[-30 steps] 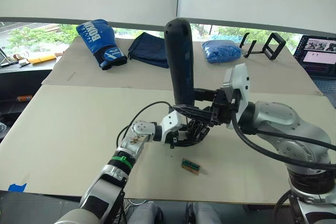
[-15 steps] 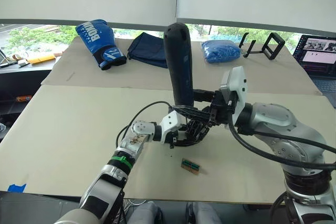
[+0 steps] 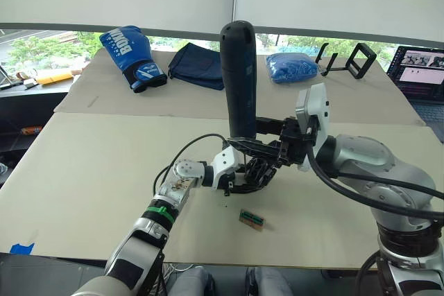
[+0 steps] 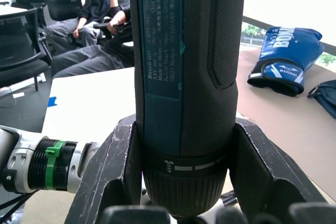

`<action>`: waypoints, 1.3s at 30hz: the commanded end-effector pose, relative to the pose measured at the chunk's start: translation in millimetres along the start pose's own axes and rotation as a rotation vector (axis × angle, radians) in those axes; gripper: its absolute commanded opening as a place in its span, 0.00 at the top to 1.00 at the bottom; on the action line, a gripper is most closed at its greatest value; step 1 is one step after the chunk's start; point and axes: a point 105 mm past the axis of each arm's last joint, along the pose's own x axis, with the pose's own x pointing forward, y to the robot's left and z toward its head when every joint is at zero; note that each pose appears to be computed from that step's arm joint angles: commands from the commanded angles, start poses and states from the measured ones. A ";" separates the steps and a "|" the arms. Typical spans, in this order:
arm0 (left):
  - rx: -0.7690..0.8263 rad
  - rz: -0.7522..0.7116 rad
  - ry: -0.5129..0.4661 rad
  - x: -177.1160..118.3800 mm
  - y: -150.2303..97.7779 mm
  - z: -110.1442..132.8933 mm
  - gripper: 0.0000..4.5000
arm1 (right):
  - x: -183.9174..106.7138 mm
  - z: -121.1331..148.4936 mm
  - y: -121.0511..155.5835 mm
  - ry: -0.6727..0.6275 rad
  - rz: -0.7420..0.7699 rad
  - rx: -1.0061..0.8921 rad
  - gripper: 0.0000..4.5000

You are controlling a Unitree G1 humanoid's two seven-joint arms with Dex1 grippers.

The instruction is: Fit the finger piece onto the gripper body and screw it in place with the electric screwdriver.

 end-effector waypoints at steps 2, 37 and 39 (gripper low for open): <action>0.047 0.006 -0.048 2.2 1.0 14.7 0.49 | -5.6 19.6 1.7 -0.063 -0.011 -0.075 0.58; 0.043 -0.003 -0.043 1.3 -1.1 13.9 0.49 | -5.2 20.1 -2.7 -0.067 -0.031 -0.105 0.58; 0.043 -0.003 -0.045 1.5 -1.2 14.3 0.49 | -5.2 19.9 -2.7 -0.065 -0.030 -0.107 0.58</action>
